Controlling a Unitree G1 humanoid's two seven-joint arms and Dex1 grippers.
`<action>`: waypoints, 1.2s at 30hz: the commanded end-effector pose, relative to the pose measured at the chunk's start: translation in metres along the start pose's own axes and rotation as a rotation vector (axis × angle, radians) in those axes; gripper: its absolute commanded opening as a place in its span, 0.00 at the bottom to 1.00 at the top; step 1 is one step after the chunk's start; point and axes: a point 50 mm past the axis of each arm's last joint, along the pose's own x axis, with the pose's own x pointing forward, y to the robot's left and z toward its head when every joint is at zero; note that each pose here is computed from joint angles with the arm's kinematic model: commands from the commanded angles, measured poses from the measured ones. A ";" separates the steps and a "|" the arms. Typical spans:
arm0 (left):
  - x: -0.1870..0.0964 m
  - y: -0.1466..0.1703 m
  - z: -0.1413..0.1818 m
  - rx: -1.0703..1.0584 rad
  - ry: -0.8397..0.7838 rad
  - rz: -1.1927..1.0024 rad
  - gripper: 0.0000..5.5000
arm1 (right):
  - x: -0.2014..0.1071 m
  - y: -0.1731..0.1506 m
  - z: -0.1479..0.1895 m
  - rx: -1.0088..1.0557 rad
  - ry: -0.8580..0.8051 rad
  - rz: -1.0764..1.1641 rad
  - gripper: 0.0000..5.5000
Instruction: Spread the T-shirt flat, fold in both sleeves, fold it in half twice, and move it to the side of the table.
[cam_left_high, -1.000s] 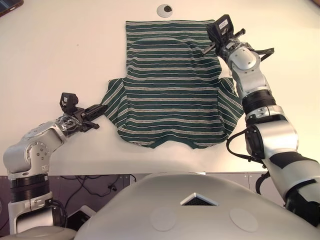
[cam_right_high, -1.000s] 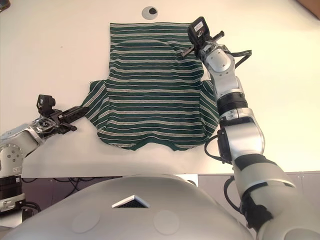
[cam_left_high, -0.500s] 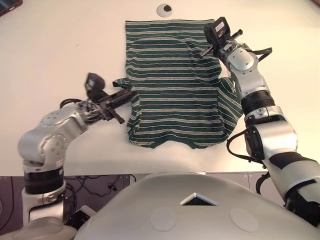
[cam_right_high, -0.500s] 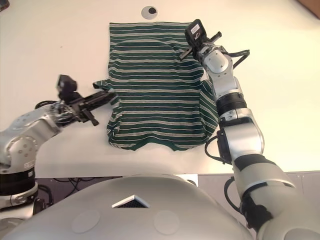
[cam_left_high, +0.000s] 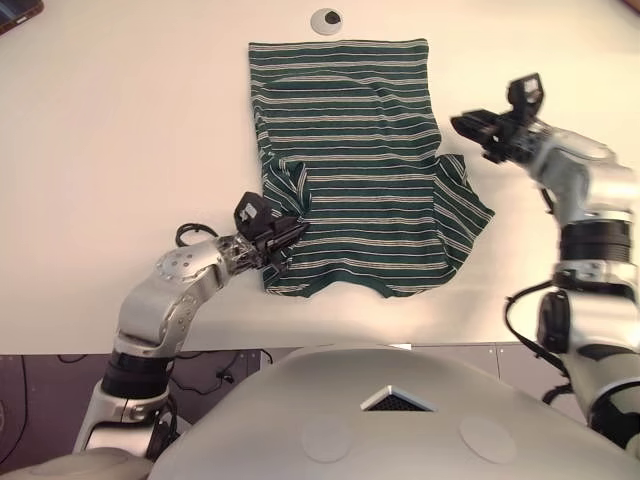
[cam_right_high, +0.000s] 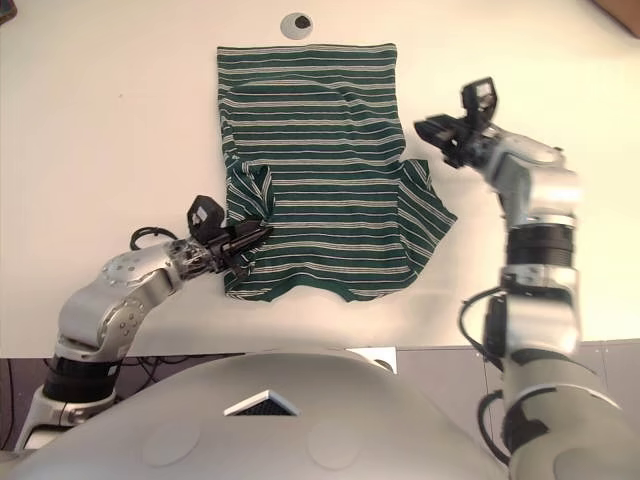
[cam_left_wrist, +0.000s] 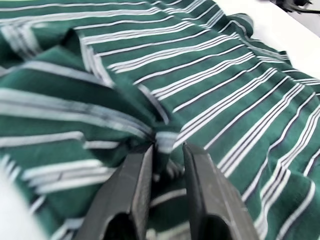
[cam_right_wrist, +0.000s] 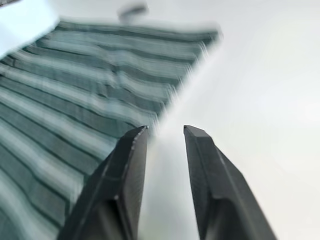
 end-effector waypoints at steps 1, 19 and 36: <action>-0.024 0.009 0.033 -0.002 -0.170 0.088 0.18 | -0.045 -0.002 -0.028 0.022 0.221 0.162 0.30; -0.027 0.026 0.049 -0.021 -0.237 0.148 0.18 | -0.043 0.001 -0.058 0.003 0.376 0.293 0.08; -0.017 0.028 0.050 -0.011 -0.226 0.157 0.18 | 0.001 0.078 -0.029 -0.084 0.240 0.672 0.00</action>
